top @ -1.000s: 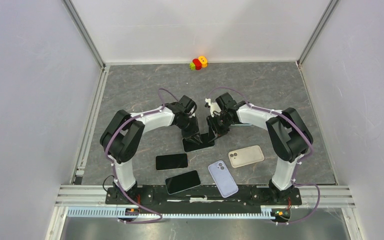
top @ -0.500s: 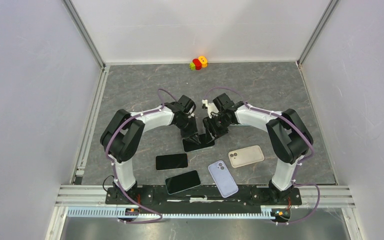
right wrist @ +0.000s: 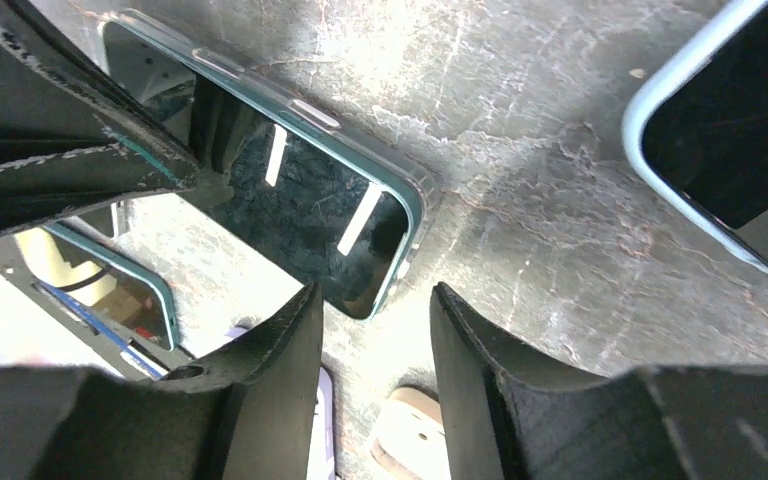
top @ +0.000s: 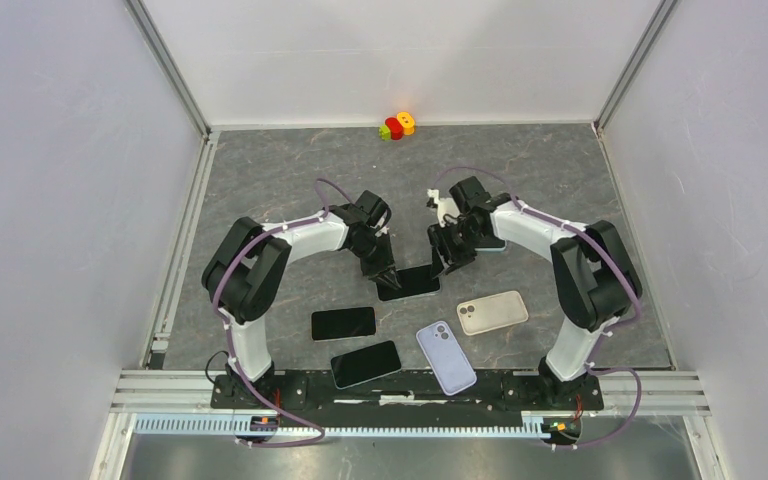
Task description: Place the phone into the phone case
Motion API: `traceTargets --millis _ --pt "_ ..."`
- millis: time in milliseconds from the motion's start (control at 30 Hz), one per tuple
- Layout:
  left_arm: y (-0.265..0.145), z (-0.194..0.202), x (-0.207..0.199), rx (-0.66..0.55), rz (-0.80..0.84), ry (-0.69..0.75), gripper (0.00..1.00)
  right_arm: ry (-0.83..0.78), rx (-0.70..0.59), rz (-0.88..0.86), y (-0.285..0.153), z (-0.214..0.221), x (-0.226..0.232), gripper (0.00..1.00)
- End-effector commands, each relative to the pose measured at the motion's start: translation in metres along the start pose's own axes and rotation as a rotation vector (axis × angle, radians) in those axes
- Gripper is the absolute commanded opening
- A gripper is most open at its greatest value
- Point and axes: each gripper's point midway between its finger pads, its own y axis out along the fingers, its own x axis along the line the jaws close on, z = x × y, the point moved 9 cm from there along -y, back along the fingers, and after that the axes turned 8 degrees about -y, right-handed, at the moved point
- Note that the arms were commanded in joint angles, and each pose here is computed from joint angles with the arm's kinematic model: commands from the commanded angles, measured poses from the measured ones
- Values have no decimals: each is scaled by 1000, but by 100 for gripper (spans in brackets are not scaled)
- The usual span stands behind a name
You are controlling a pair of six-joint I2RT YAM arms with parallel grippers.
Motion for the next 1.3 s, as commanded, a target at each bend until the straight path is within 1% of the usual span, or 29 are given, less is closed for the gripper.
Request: traceTargets --millis 0,100,200,300,533,733,1000,1267 --pt "19 -3 31 -24 -160 -21 17 -22 -64 -74 -20 -6 4 45" --pt "20 -2 31 -20 -163 -23 17 2 -63 -78 -23 -5 2 36" --pt "20 -2 31 -19 -162 -22 17 11 -54 -28 -26 -2 -4 33" --pt "19 -3 29 -20 -154 -19 17 19 -53 -22 -27 1 -7 32" --pt "14 -6 16 -28 -112 12 20 94 -55 -149 -11 16 -13 35" --pt "13 -7 0 -24 -75 43 22 147 -17 -225 9 37 -18 36" --pt "27 -1 -13 16 -71 77 24 153 37 -144 25 52 -32 33" --pt "40 0 -22 49 -99 109 24 167 49 -61 35 51 -43 32"
